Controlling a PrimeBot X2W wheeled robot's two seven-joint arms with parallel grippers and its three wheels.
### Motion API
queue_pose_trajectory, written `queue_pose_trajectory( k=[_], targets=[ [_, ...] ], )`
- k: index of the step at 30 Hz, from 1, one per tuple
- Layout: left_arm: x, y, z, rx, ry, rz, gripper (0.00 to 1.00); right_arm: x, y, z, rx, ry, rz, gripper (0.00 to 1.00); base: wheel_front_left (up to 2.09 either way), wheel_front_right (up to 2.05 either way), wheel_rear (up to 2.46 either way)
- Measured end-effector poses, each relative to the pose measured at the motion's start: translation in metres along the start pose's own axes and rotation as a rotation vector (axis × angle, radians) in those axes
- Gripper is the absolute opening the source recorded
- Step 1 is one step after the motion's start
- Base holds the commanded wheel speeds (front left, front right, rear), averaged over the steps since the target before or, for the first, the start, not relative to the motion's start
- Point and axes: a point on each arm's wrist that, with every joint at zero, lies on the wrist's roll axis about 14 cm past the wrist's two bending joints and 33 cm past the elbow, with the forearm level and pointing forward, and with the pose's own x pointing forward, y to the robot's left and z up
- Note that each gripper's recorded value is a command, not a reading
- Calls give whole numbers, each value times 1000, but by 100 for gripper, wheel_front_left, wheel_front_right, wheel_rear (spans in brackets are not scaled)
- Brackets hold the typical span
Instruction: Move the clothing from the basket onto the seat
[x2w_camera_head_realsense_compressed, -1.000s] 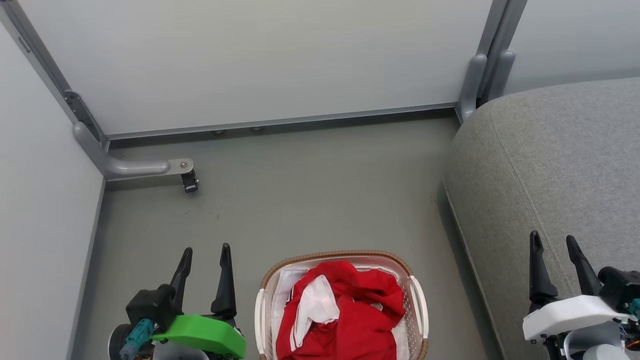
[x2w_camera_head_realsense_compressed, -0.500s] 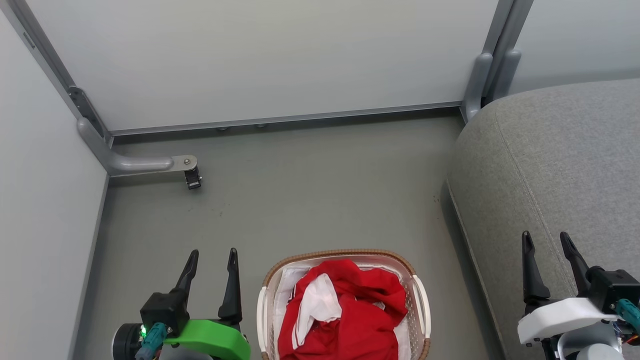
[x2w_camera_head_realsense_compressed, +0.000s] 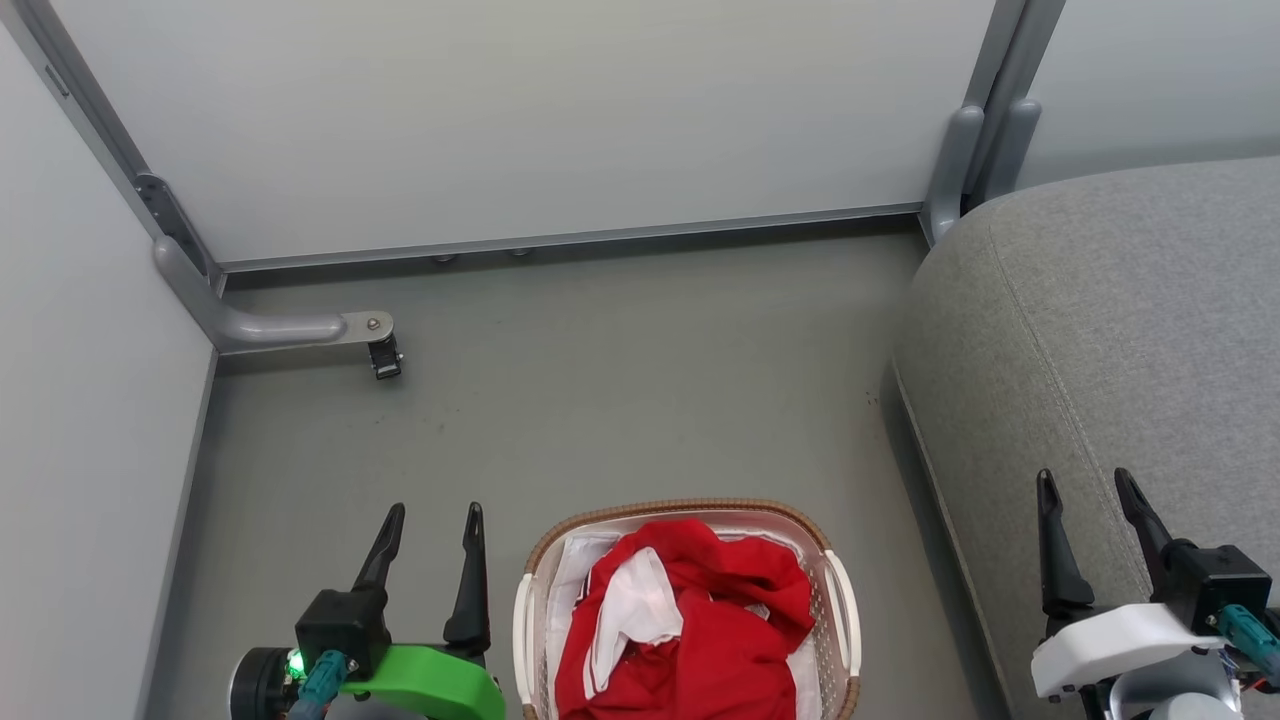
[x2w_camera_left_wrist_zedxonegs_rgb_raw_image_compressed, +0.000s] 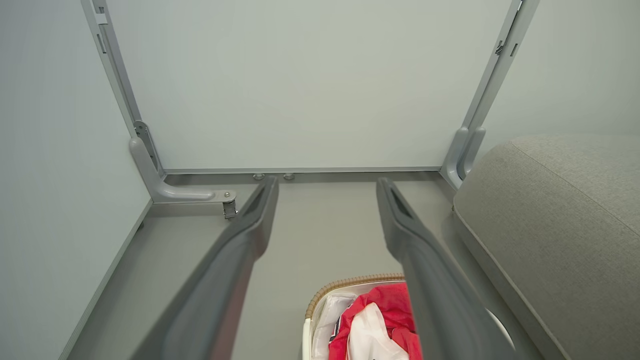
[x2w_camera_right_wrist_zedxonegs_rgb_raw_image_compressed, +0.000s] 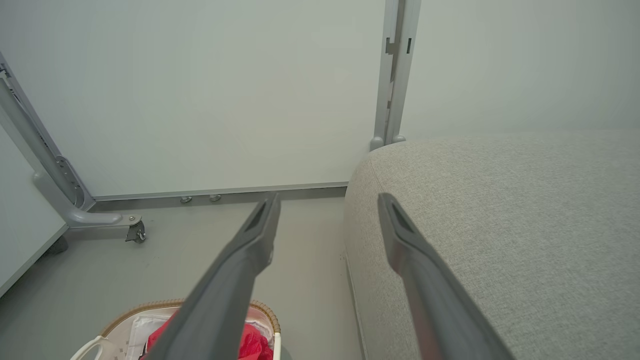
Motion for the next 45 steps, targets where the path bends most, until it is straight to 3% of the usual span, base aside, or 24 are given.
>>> queue_pose_trajectory(
  k=[36,45],
  targets=[
    [1,-4,-3,-7,9,-11,100,-6,-2,-7,2,23,-6,100,0,0,0],
    [27,-21,-3,48,12,-101,100,13,-4,-4,1,5,-11,100,0,0,0]
  ],
)
